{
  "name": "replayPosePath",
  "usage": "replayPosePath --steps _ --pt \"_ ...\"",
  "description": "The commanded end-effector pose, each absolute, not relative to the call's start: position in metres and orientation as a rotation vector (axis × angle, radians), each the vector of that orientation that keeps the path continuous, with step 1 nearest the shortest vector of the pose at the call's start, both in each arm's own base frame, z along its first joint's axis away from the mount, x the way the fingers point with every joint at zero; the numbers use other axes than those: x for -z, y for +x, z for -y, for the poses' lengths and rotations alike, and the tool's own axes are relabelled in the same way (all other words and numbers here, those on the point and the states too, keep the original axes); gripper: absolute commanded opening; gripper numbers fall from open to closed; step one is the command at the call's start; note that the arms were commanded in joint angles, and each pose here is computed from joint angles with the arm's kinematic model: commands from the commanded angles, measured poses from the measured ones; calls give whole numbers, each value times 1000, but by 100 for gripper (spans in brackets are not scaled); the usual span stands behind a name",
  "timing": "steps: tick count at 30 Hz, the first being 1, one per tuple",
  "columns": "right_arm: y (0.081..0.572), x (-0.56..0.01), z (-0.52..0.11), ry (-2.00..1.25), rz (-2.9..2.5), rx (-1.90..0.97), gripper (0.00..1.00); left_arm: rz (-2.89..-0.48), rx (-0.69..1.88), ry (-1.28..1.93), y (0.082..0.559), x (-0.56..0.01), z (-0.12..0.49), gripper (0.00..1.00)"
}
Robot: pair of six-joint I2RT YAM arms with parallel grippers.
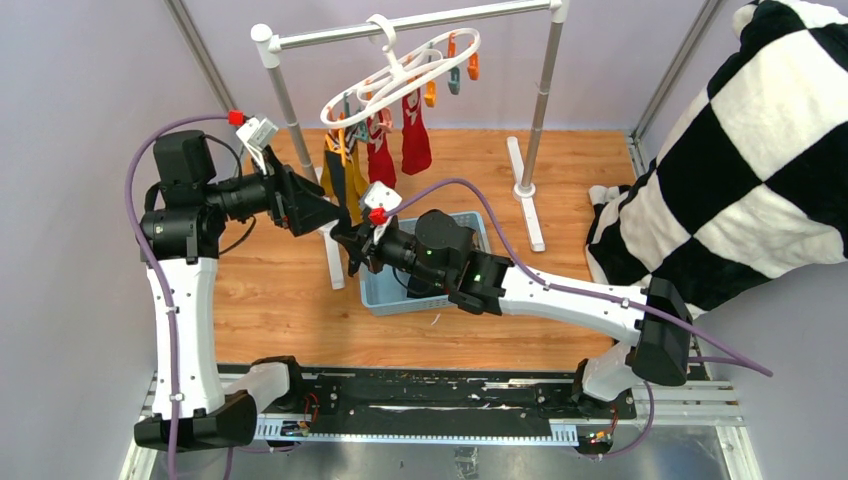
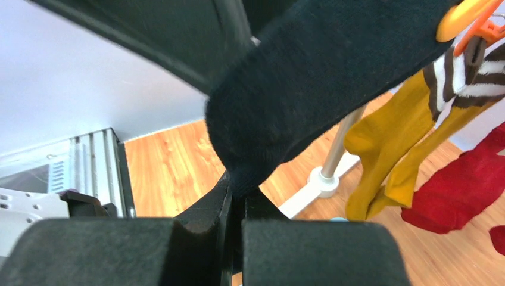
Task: Remove the socks clipped to the hanger
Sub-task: Remove the sock from the hanger.
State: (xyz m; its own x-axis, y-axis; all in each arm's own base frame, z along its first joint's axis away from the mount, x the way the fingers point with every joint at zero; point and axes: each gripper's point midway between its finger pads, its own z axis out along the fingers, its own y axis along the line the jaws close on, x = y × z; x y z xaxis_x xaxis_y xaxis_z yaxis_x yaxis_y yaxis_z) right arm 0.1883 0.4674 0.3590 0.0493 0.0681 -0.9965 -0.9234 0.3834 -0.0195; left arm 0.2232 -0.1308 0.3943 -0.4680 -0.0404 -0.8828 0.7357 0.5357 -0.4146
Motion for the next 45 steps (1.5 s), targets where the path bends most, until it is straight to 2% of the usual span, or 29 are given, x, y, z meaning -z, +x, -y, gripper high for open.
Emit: replayPosePath --steps 1,9,16,20,27,28,30,32,36,39,41,45 --pt "194 -349 -469 -910 -1324 -797 2 -1805 1070 580 217 -412 136 100" --pt "196 -353 -465 -900 -1317 -784 1 -1745 1069 654 203 -419 141 100" --pt "187 -359 -473 -915 -1297 -840 1 -1872 991 525 239 -393 135 97" --pt "181 -361 -477 -926 -1295 -869 3 -1881 991 454 256 -388 136 86" --pt "178 -363 -476 -923 -1300 -890 14 -1878 972 406 267 -385 137 61" --pt "178 -364 -476 -924 -1302 -894 17 -1881 973 406 268 -384 138 55" --pt "176 -366 -476 -916 -1307 -913 25 -1887 977 404 268 -382 138 39" --pt "172 -367 -473 -901 -1311 -969 37 -1893 975 402 268 -379 138 25" --pt "167 -378 -463 -903 -1301 -1077 55 -1900 977 402 267 -375 138 6" --pt "164 -376 -454 -948 -1307 -1084 64 -1900 974 403 267 -374 137 0" --pt "164 -377 -445 -951 -1315 -1113 70 -1892 979 412 264 -375 138 0" --pt "184 -380 -421 -862 -1354 -1287 74 -1875 1016 445 256 -378 143 0"
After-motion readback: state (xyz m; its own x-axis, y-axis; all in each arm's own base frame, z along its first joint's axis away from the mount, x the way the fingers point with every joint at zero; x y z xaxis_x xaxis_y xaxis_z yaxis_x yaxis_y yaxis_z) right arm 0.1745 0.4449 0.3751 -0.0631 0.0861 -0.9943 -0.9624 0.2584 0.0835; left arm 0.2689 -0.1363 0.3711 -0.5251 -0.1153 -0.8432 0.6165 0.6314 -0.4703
